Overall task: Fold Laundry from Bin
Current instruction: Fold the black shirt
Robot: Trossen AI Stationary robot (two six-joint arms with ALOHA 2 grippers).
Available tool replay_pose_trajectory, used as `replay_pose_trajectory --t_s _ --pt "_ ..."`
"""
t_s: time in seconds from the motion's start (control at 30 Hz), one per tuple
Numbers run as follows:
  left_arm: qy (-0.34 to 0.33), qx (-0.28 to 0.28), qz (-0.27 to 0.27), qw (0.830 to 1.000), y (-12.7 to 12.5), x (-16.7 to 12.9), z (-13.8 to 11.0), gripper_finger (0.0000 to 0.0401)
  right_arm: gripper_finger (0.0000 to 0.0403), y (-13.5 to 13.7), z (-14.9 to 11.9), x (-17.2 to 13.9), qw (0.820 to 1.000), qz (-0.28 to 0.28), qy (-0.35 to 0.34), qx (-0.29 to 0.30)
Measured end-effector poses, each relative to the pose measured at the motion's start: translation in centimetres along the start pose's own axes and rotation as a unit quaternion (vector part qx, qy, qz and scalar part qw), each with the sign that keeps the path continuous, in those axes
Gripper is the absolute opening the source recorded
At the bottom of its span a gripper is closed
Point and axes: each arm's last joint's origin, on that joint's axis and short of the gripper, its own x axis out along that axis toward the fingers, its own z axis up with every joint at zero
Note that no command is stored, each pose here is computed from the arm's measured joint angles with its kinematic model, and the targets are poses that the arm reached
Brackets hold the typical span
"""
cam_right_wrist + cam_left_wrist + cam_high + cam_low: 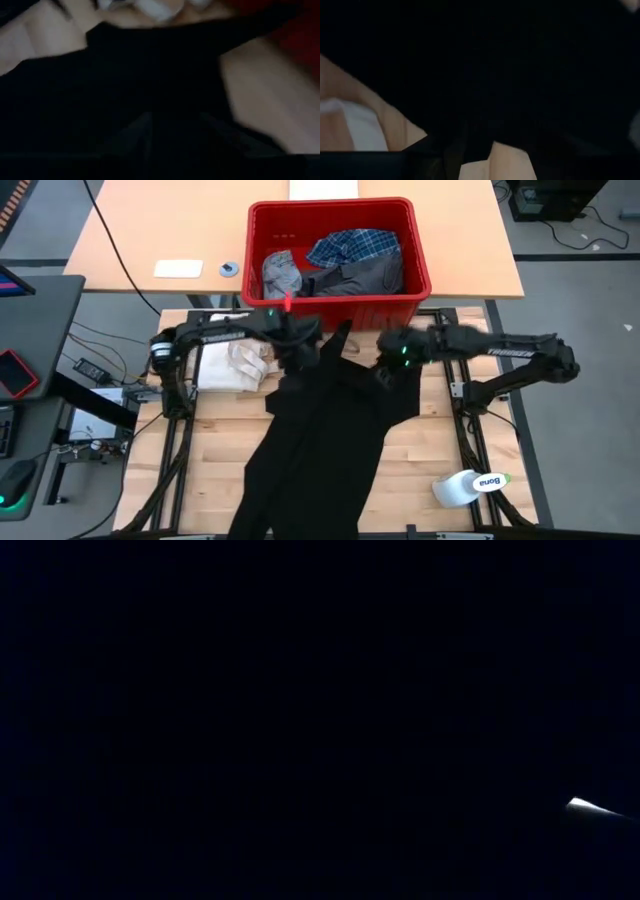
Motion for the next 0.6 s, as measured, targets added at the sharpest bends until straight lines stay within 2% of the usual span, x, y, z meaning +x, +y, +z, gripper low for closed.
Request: replay_pose_trajectory --t_s 0.13,0.23,0.33,0.5,0.6 --pt "-0.022 0.011 0.053 0.998 -1.1 4.1 -2.2 0.0179 0.017 0.9 -2.3 2.2 0.999 0.009 0.015 0.031" --pt "-0.069 0.017 0.054 0.996 -2.6 7.0 -2.4 0.0178 0.017 1.6 -3.5 2.7 0.998 0.001 0.016 0.057" --pt "-0.104 0.069 0.065 0.99 -5.2 9.5 -1.7 0.0178 0.017 2.5 -4.3 2.5 0.998 -0.014 0.003 0.057" --pt "-0.125 0.183 0.144 0.964 -9.3 12.1 -1.1 0.0178 0.017 3.4 -4.9 2.2 0.998 -0.014 -0.006 0.057" --pt "-0.126 0.188 0.146 0.963 -9.8 13.5 -0.9 0.0178 0.017 3.7 -5.1 2.2 0.998 -0.008 -0.006 0.056"
